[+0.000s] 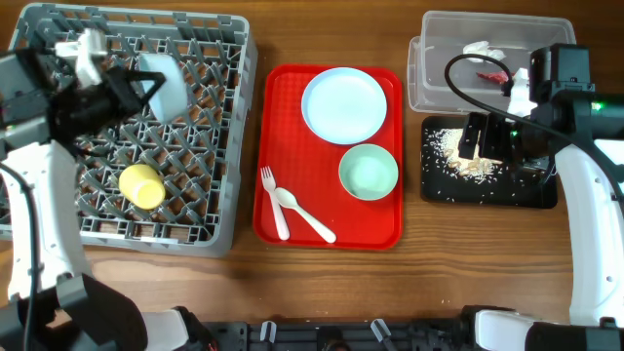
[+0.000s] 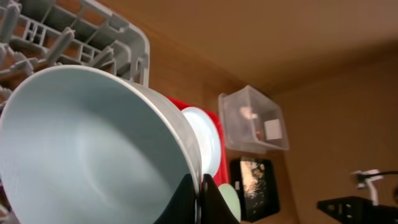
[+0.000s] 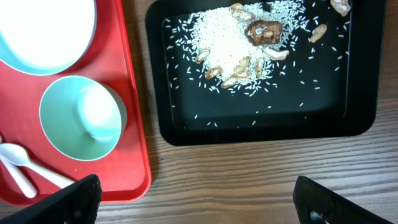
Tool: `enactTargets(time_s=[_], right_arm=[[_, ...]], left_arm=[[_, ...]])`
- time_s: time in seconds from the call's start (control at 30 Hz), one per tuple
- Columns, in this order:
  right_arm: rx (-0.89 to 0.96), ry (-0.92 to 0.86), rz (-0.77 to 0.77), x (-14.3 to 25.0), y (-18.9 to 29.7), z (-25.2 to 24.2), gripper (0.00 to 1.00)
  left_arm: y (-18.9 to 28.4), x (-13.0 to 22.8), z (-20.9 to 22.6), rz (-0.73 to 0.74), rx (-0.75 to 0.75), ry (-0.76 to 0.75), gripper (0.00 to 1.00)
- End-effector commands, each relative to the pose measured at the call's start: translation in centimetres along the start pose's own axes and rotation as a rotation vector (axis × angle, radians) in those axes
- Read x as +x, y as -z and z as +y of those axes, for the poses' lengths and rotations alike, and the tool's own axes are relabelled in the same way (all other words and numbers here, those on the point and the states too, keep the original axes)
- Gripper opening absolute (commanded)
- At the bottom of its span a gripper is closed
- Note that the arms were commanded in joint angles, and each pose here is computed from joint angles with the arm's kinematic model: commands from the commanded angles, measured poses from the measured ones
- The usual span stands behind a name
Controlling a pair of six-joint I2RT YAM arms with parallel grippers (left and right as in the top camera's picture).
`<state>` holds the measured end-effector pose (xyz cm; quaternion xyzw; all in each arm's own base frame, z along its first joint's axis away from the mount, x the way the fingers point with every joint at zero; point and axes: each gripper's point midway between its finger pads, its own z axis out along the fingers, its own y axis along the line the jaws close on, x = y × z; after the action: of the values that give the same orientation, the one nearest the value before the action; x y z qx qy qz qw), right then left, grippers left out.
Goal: Sort waste into correct bins and load items into the dishwasher rack
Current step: 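Carry the light-blue bowl into the dish rack and release it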
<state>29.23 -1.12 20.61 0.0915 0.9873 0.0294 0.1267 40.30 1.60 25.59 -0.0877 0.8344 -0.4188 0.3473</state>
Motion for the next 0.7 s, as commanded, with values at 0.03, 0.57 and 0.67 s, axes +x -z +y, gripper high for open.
enactTargets(time_s=[0.03,0.57,0.67], right_arm=[[-0.02,0.0,-0.038,-0.4,1.1,0.3,1.0],[-0.02,0.018,-0.042,-0.5,1.1,0.3,1.0],[-0.021,0.018,-0.043,-0.5,1.1,0.3,1.0]], left_arm=[[0.2,-0.7,-0.2,0.014,0.193,0.021,0.04],[-1.4,-0.1,8.3,0.035,0.186,0.23,0.04],[-0.4,-0.1,9.7,0.019,0.168,0.283,0.04]])
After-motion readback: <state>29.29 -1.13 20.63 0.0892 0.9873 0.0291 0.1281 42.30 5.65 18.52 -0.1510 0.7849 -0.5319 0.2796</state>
